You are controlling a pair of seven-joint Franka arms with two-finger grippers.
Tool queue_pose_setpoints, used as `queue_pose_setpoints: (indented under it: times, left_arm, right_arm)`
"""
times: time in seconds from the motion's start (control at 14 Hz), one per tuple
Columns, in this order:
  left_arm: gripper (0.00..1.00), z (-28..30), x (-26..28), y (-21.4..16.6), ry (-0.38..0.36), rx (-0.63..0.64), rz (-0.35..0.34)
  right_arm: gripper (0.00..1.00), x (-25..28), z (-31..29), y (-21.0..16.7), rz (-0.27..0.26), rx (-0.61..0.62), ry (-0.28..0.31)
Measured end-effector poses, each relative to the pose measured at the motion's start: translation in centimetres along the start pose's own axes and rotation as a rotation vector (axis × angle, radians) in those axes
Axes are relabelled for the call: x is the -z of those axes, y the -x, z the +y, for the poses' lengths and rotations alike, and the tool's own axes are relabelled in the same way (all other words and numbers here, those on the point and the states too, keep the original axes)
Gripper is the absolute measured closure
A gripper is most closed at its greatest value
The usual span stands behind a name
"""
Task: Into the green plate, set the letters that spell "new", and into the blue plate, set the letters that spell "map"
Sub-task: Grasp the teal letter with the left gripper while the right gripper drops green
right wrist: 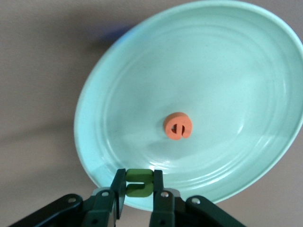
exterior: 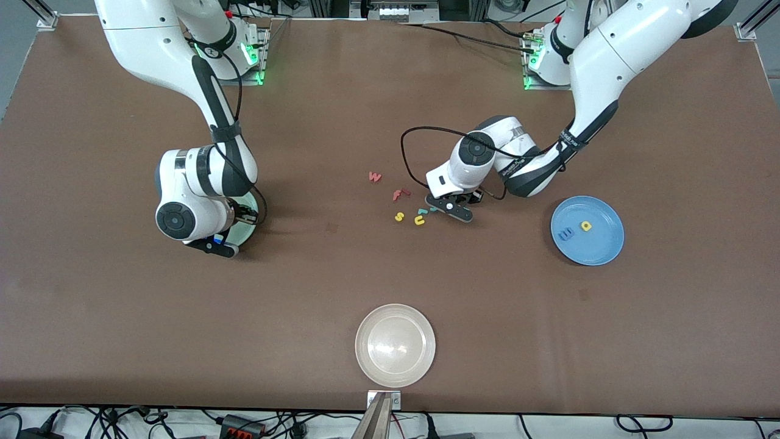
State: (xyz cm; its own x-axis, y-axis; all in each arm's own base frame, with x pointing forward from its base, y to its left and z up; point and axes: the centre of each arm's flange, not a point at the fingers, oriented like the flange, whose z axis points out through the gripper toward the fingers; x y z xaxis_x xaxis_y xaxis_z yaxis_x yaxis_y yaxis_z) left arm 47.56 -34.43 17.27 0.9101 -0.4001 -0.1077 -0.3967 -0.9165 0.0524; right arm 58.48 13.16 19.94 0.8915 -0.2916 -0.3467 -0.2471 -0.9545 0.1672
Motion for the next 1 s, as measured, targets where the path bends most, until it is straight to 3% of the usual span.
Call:
queue_pose_setpoints:
  times: [0.21,0.36,0.64,0.86,1.0]
  left_arm:
    - [0.71,-0.6,0.4,-0.2,-0.026,0.012,-0.02]
    - [0.71,-2.3,2.7,-1.1,-0.107,0.021,-0.06]
    - [0.71,-8.6,10.3,-3.0,-0.252,0.004,-0.158]
    - [0.71,-17.7,12.7,-3.1,-0.223,-0.099,-0.213]
    - [0.71,-24.0,12.2,-2.1,-0.178,-0.133,-0.24]
  right_arm:
    - [0.74,0.0,0.6,-0.2,-0.001,-0.011,0.0]
    - [0.7,-0.4,1.2,-0.3,-0.009,-0.021,0.003]
    - [0.33,0.2,2.0,-0.6,-0.004,-0.034,-0.008]
    - [0.04,3.5,-0.3,0.4,0.038,0.01,-0.043]
    - [0.0,4.8,-4.2,2.5,0.061,0.073,-0.074]
